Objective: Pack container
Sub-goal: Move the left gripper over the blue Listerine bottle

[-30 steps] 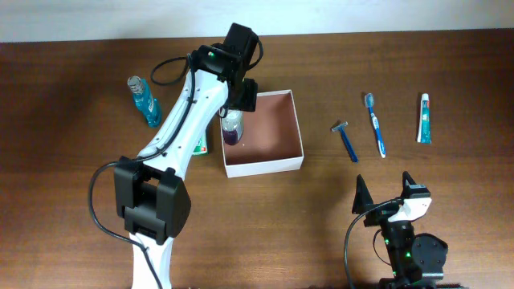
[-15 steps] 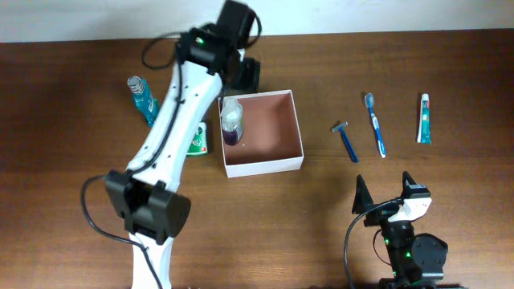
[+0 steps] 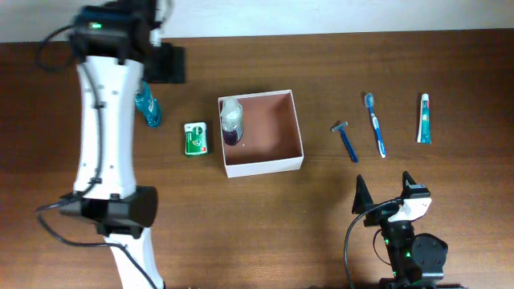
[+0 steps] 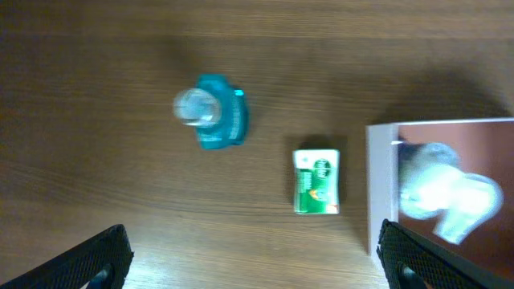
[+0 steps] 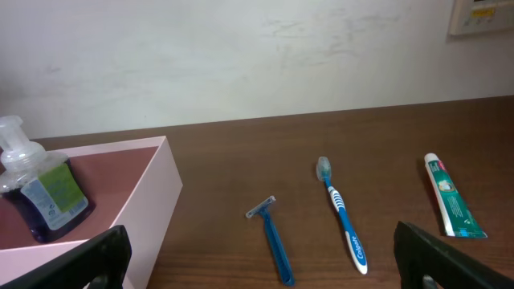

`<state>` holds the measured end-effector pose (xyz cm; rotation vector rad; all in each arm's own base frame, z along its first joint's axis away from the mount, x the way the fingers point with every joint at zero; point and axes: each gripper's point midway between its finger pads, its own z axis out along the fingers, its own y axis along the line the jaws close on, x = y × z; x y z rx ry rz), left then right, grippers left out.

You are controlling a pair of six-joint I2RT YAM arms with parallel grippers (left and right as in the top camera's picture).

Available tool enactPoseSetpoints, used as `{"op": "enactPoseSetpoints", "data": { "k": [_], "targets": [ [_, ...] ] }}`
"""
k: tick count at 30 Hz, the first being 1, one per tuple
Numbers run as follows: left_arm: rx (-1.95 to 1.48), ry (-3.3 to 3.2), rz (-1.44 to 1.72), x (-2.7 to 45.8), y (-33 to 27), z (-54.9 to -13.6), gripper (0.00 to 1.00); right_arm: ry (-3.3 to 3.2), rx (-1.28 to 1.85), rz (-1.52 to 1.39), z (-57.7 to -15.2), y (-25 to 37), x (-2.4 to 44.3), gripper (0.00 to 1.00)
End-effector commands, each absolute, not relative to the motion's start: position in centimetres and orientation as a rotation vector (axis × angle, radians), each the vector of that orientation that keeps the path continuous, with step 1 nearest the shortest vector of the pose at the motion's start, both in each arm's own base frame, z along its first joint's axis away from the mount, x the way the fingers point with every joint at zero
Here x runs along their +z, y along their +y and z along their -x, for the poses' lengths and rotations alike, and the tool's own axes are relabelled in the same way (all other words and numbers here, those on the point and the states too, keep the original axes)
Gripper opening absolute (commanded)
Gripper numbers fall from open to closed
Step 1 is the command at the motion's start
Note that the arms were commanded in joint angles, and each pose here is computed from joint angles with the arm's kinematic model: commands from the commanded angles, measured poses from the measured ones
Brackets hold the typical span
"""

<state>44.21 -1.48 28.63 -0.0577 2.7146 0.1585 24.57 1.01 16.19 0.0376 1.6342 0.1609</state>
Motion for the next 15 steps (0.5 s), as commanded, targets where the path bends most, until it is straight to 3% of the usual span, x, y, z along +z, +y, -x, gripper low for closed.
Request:
{"op": "enactPoseSetpoints", "data": {
  "k": [1, 6, 15],
  "targets": [
    [0.065, 2.715, 0.011, 28.7, -0.2, -44.5, 0.99, 1.635, 0.160, -0.028, -24.6, 1.0, 16.0, 0.99],
    [0.070, 2.688, 0.091, 27.9, 3.6, -46.2, 0.99, 1.635, 0.160, -0.028, -24.6, 1.0, 16.0, 0.98],
    [0.054, 2.767, 0.049, 22.2, 4.4, -49.4, 0.99, 1.635, 0.160, -0.028, -24.6, 1.0, 16.0, 0.98]
  ]
}}
